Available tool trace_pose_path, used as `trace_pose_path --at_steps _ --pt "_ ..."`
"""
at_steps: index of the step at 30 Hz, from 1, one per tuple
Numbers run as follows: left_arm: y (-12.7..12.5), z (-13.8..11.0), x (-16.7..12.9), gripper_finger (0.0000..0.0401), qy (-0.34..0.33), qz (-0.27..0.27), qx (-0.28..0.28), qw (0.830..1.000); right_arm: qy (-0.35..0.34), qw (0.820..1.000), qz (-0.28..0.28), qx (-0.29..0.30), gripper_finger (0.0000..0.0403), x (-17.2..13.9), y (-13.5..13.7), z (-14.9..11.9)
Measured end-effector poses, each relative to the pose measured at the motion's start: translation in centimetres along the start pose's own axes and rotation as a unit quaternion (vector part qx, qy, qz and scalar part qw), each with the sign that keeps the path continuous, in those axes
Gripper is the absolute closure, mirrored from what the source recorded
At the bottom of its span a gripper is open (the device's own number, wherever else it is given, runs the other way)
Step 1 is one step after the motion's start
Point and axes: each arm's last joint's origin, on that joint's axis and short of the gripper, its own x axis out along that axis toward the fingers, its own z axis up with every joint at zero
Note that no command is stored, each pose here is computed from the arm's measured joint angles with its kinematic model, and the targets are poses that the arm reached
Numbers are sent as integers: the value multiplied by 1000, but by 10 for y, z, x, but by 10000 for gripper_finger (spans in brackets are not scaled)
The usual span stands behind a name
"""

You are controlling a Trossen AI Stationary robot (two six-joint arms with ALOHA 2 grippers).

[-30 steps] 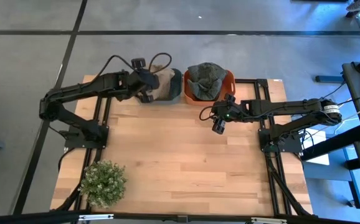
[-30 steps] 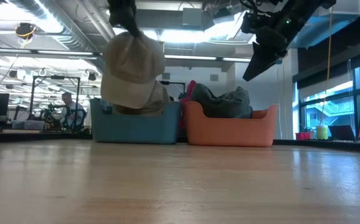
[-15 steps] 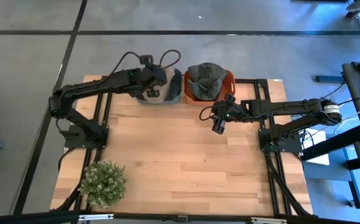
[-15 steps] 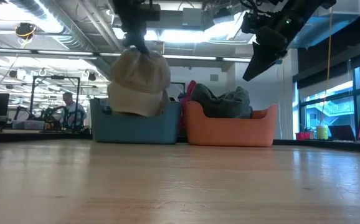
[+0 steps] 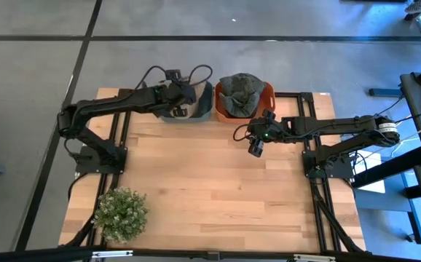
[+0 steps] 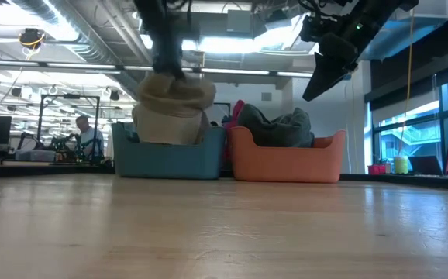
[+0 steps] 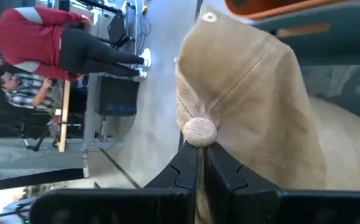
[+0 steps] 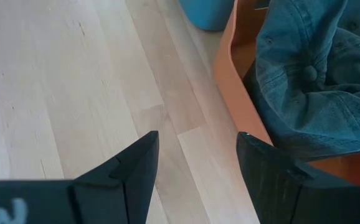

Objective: Pick & Place hat
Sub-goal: Put the brown cap into the dark blue bin

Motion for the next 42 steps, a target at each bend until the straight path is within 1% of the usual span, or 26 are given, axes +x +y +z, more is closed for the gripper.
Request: trace_pose_path --at_steps 5,9,14,18,22,26,29,32,33,36,37,42 --pt "-19 -4 13 396 -8 22 12 1000 0 1000 0 -1 186 0 0 0" --pt "-22 1 10 396 -25 32 -11 999 0 1000 0 -1 186 0 0 0" --pt "-36 9 -4 396 -54 9 -21 998 0 1000 0 0 186 0 0 0" --pt "-46 8 -11 396 -48 -14 -27 998 0 1000 0 0 186 0 0 0" --pt "-51 5 -14 396 -33 -22 -23 999 0 1000 0 -1 186 0 0 0" --pt "-53 8 -12 396 -49 -48 -25 997 0 1000 0 0 186 0 0 0" --pt "-60 10 -5 396 -40 -45 -2 998 0 1000 0 0 186 0 0 0" --pt "-68 12 5 396 -29 -62 1 998 1 1000 1 7 186 0 0 0" --pt "-70 12 7 396 -25 -61 3 998 3 1000 4 10 186 0 0 0" --pt "-73 11 12 396 5 -24 16 1000 11 1000 8 9 186 0 1 -2" --pt "-74 11 13 396 9 -19 16 1000 14 1000 7 9 186 0 1 -3" --pt "-71 7 16 396 20 -26 -38 999 20 1000 6 15 186 0 0 -4"
